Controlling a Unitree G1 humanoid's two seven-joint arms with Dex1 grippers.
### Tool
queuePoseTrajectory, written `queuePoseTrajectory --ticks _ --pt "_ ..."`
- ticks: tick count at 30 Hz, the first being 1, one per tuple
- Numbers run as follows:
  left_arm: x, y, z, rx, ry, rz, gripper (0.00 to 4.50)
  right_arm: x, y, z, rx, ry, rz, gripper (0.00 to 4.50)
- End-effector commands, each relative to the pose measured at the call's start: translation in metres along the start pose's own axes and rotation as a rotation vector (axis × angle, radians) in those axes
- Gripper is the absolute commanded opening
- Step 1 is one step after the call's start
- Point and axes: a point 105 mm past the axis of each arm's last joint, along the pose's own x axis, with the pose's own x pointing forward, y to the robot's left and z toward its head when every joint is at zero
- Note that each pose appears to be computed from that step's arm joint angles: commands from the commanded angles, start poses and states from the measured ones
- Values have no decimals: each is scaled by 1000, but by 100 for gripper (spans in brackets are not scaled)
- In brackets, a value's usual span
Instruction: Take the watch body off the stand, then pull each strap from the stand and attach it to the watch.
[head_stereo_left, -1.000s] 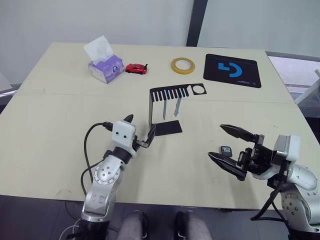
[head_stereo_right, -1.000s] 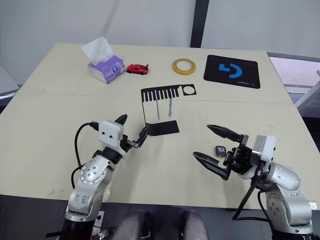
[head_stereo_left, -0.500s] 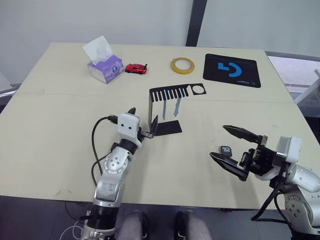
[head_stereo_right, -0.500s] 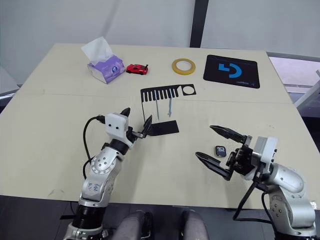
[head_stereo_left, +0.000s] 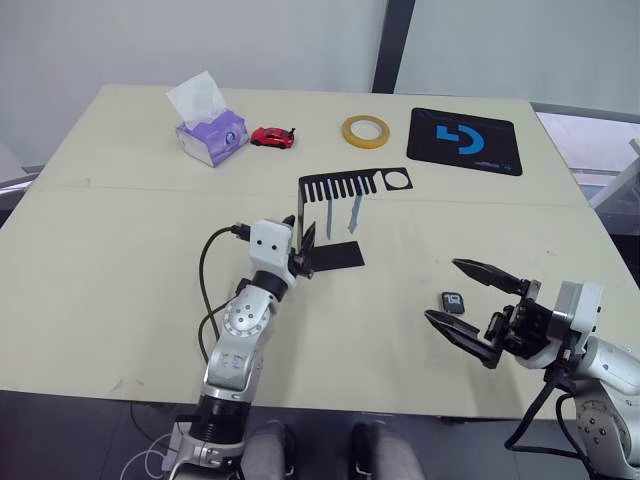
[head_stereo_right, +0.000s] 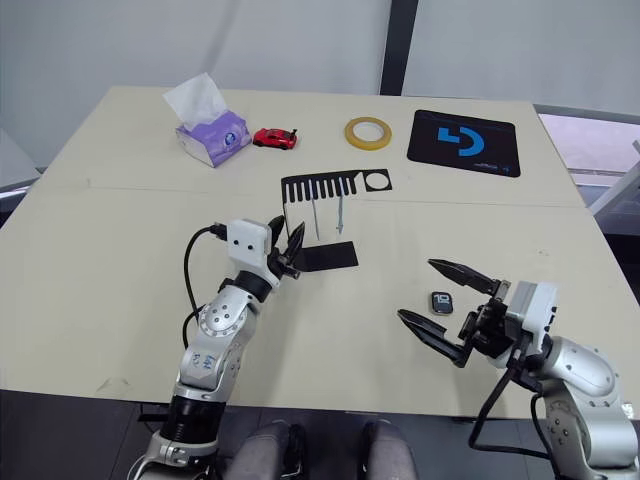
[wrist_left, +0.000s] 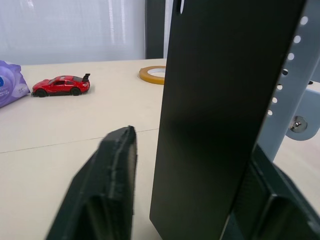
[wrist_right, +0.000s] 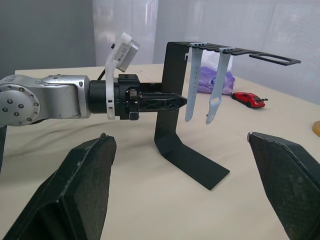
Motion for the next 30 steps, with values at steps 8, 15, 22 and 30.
queuePoseTrajectory --ticks 8,15,22,30 --pt "-3 -8 26 66 -87 -68 6 -5 5 9 -24 -8 -62 450" --pt "-6 23 25 102 -32 121 6 2 6 0 2 54 -183 450" --pt "-5 27 23 55 -14 218 6 34 12 -9 29 116 -276 450" --pt "-4 25 16 47 6 237 6 91 21 -3 38 81 -327 450"
